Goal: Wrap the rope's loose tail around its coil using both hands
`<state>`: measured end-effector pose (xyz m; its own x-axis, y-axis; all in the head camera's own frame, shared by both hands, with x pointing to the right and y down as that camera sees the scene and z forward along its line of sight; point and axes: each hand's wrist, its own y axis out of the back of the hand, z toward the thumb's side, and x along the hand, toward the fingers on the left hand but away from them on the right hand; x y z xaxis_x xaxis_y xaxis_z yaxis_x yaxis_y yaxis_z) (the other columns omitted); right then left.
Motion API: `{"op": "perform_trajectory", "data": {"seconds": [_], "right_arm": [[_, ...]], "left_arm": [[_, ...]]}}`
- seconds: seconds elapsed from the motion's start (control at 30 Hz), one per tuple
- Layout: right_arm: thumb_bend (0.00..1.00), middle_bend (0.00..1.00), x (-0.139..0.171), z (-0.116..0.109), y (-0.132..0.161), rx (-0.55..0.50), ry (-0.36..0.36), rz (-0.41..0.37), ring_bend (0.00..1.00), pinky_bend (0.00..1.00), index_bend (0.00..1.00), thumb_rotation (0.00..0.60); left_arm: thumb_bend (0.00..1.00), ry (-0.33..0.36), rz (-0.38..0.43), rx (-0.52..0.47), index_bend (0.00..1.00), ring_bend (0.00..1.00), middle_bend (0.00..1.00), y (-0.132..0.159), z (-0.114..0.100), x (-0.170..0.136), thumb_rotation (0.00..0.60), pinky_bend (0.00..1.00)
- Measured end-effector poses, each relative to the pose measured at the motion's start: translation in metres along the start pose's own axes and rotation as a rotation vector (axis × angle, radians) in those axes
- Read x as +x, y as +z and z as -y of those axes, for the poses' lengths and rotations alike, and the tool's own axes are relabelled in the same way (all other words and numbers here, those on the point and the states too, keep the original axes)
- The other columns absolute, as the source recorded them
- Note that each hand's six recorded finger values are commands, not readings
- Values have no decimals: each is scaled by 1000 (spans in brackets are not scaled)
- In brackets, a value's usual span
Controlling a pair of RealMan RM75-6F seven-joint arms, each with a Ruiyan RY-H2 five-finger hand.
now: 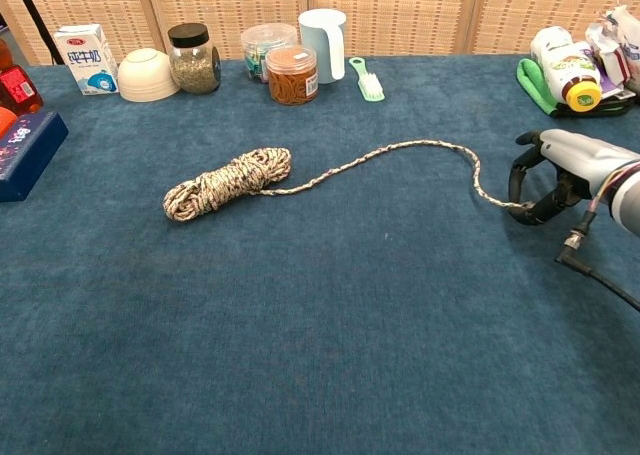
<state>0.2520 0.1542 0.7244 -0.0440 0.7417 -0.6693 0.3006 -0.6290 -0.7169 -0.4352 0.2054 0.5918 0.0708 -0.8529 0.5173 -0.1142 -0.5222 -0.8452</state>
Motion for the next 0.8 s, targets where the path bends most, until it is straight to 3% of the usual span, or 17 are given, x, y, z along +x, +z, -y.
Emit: {"op": "perform_trajectory", "data": {"seconds": [0.33,0.53,0.8], "right_arm": [[480,0,3,-9,-1,5,-15,-16,0,0,596,600],[479,0,4,-20,-1,8,-37,-22,0,0,599,600],[479,0,7,-27,-2,5,-47,-26,0,0,598,600]], "left_arm": [[284,-9,14,-1,0,0,0,11,3,11,600,22],[284,-23,33,-12,0,0,0,37,9,36,600,22],[285,-119,86,-86,0,0,0,89,36,75,600,22]]}}
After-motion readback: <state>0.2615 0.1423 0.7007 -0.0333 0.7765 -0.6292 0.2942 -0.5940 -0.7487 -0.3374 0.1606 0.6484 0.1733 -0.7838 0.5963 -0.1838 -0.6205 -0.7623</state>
